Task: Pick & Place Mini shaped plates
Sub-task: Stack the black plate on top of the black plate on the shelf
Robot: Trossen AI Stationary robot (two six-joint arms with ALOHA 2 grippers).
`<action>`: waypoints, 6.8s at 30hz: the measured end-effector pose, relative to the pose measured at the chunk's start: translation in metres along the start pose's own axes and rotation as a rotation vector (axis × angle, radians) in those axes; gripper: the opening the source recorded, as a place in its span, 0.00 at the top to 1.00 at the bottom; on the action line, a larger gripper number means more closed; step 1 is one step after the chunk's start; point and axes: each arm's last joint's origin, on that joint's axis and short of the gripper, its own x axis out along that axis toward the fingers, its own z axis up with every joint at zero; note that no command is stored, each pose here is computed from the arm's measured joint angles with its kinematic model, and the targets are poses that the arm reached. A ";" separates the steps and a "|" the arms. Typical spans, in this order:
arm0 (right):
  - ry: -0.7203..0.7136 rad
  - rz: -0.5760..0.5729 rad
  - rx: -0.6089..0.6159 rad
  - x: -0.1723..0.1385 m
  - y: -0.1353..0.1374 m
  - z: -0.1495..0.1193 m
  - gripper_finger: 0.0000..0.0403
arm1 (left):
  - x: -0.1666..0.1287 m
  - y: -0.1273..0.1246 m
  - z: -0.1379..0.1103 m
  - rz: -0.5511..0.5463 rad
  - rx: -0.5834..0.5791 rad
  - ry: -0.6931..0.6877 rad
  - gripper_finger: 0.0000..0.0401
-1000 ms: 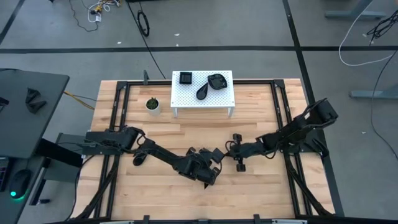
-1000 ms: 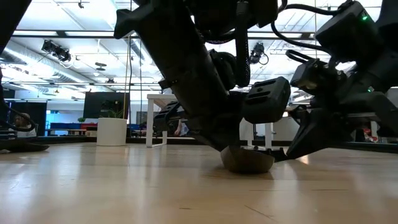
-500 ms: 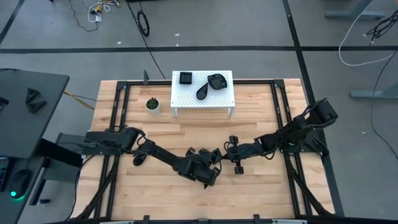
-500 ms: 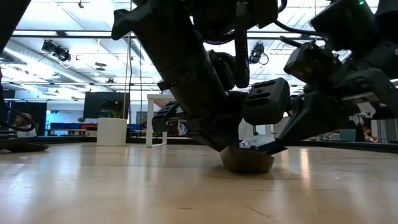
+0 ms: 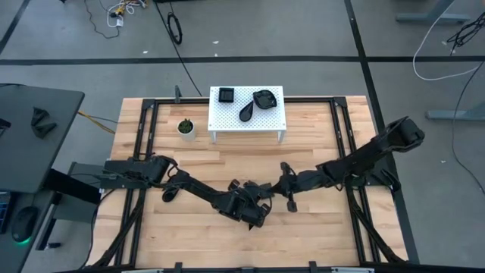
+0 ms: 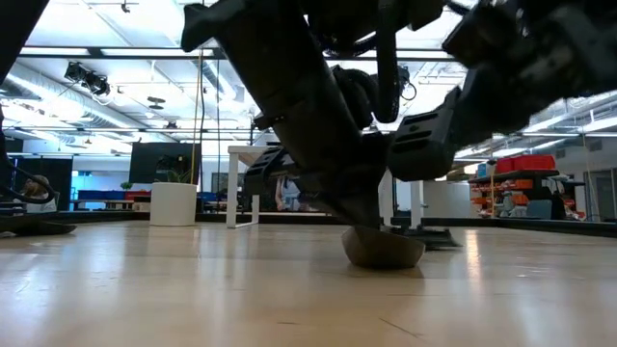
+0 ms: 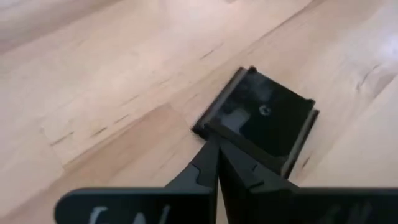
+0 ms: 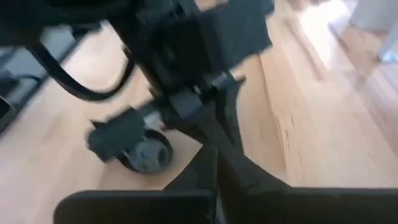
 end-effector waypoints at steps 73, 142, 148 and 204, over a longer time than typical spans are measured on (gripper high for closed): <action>-0.023 -0.137 0.039 0.029 -0.001 -0.015 0.98 | -0.018 -0.025 -0.001 -0.142 0.166 -0.168 0.99; 0.091 -0.028 0.219 -0.022 0.025 -0.036 1.00 | 0.024 -0.023 0.027 -0.454 0.252 0.015 0.99; 0.080 -0.063 0.209 -0.022 0.024 -0.036 1.00 | 0.024 -0.023 0.026 -0.446 0.255 0.016 0.98; 0.171 0.014 0.283 0.008 0.022 -0.063 1.00 | 0.001 -0.012 0.001 -0.254 0.352 0.145 0.99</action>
